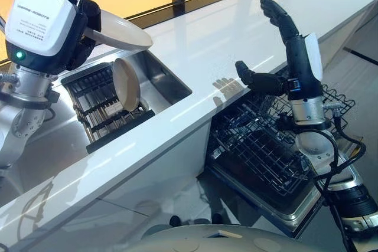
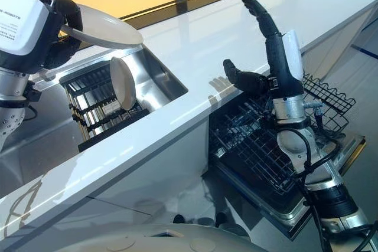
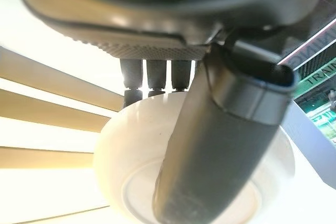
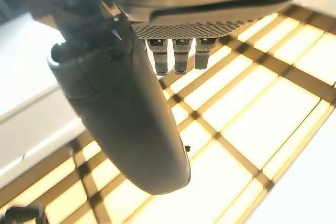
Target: Pick up plates and place into dishwasher.
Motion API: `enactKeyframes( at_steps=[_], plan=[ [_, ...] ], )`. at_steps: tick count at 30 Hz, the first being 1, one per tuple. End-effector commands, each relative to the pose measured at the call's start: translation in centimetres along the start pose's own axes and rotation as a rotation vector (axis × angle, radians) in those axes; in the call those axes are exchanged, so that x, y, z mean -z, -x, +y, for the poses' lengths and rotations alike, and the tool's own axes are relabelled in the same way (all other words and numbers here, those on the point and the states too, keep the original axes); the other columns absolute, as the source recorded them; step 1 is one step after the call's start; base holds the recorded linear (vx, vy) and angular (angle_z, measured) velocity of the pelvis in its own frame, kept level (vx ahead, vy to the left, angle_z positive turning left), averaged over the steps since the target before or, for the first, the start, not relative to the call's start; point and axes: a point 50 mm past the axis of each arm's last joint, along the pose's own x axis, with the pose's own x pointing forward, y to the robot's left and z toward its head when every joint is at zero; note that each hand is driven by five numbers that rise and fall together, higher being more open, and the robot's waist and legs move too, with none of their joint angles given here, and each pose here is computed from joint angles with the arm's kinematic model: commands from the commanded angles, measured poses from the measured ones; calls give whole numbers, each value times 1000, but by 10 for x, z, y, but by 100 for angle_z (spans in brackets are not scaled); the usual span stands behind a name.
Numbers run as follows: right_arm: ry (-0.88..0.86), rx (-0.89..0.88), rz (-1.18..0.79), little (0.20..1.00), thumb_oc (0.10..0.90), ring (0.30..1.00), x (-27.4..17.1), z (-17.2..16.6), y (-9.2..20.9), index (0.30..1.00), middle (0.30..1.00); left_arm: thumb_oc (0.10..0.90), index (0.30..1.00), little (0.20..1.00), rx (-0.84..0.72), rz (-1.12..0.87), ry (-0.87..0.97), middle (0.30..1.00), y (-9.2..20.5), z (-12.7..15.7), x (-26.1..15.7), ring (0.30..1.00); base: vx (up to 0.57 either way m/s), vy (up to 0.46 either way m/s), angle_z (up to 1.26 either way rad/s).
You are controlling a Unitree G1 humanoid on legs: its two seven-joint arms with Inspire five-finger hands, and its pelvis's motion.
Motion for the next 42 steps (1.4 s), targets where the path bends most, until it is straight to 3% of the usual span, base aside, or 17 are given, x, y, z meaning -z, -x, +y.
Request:
enactKeyframes(
  at_steps=[1, 6, 13, 20, 21, 22, 29, 30, 31, 33, 34, 36, 37, 42],
  plan=[
    [15, -10, -343, 900, 800, 900, -58, -18, -38, 900, 900, 100, 300, 200, -211, -36, 64, 300, -39, 43, -1, 300, -16, -19, 5],
    [6, -146, -371, 900, 800, 900, -69, 0, -51, 900, 900, 100, 300, 200, -178, -138, 281, 300, -52, 36, -31, 300, 0, 0, 0],
    [-58, -130, -405, 900, 800, 900, -83, 23, -59, 900, 900, 100, 300, 200, 6, -264, 714, 300, -64, 19, -81, 300, 0, 0, 0],
    [-94, -153, -381, 900, 800, 900, -87, 33, -63, 900, 900, 100, 300, 200, 166, -352, 899, 300, -68, 7, -109, 300, 0, 0, 0],
    [-94, -157, -369, 587, 487, 632, -86, 35, -64, 632, 632, 100, 300, 200, 182, -365, 916, 300, -69, 6, -112, 300, 0, 0, 0],
    [-102, -152, -356, 200, 100, 300, -84, 37, -64, 300, 300, 100, 300, 200, 205, -379, 956, 300, -70, 5, -117, 300, 0, 0, 0],
    [-83, -67, -311, 200, 100, 300, -76, 33, -62, 300, 300, 116, 314, 216, 191, -392, 999, 314, -68, 6, -121, 314, 0, 0, 0],
    [-75, -59, -304, 200, 100, 300, -74, 32, -62, 300, 300, 182, 371, 282, 183, -389, 999, 371, -68, 6, -120, 371, 0, 0, 0],
    [-48, -35, -286, 200, 100, 300, -70, 29, -61, 300, 300, 333, 500, 433, 164, -386, 996, 500, -67, 8, -118, 500, 0, 0, 0],
    [-8, 5, -263, 200, 100, 300, -64, 23, -60, 300, 300, 413, 568, 513, 134, -384, 991, 568, -66, 11, -114, 568, 0, 0, 0],
    [44, 58, -235, 200, 100, 300, -56, 16, -59, 300, 300, 561, 695, 661, 115, -387, 990, 695, -64, 14, -111, 695, 0, 0, 0],
    [76, 100, -209, 200, 100, 300, -50, 9, -59, 300, 300, 613, 740, 713, 103, -388, 993, 740, -63, 16, -108, 740, 0, 0, 0],
    [142, 216, -151, 200, 100, 300, -34, -10, -57, 300, 300, 800, 900, 900, 80, -384, 1006, 900, -58, 20, -101, 900, 0, 0, 0],
    [256, 385, -83, 200, 100, 300, -13, -41, -49, 300, 300, 800, 900, 900, 32, -339, 1030, 900, -50, 24, -87, 900, 2, 0, 1]
  ],
)
